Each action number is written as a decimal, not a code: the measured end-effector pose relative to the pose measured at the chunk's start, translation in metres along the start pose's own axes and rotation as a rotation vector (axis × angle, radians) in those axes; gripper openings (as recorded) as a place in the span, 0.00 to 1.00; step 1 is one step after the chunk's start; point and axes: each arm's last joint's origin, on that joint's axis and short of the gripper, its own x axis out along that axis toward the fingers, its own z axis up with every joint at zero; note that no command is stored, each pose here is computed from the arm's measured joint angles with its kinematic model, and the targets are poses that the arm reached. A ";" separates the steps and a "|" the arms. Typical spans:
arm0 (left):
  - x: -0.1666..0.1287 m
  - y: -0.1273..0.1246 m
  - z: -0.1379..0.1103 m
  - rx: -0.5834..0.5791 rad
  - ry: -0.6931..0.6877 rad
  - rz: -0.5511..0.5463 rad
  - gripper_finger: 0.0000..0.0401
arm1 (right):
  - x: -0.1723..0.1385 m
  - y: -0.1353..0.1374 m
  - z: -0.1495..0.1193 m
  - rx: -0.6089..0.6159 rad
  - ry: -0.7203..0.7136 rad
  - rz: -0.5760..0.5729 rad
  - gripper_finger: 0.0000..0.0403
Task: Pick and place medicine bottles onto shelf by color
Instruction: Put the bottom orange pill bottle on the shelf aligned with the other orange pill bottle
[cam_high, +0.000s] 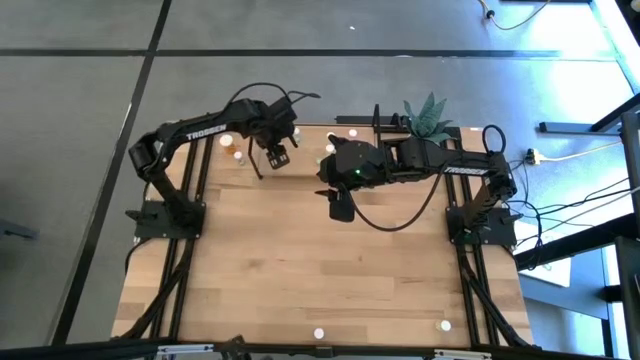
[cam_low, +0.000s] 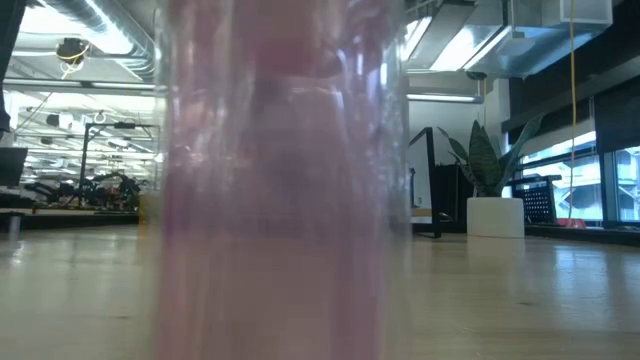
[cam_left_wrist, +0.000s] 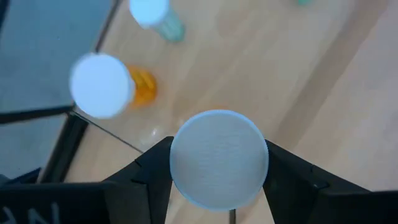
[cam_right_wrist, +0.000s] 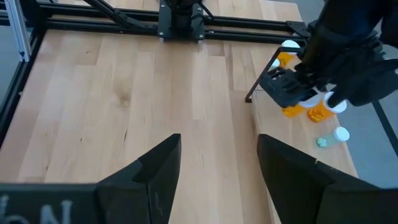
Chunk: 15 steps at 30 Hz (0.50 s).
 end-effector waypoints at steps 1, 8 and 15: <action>0.000 0.001 0.001 -0.004 -0.013 0.005 0.48 | 0.000 0.000 0.000 0.000 0.000 0.000 0.53; 0.010 0.002 0.005 0.051 -0.007 -0.001 0.48 | 0.000 0.000 0.000 -0.001 0.000 0.000 0.53; 0.013 0.001 0.006 0.149 0.003 -0.005 0.48 | 0.000 0.000 0.000 0.000 0.000 0.000 0.53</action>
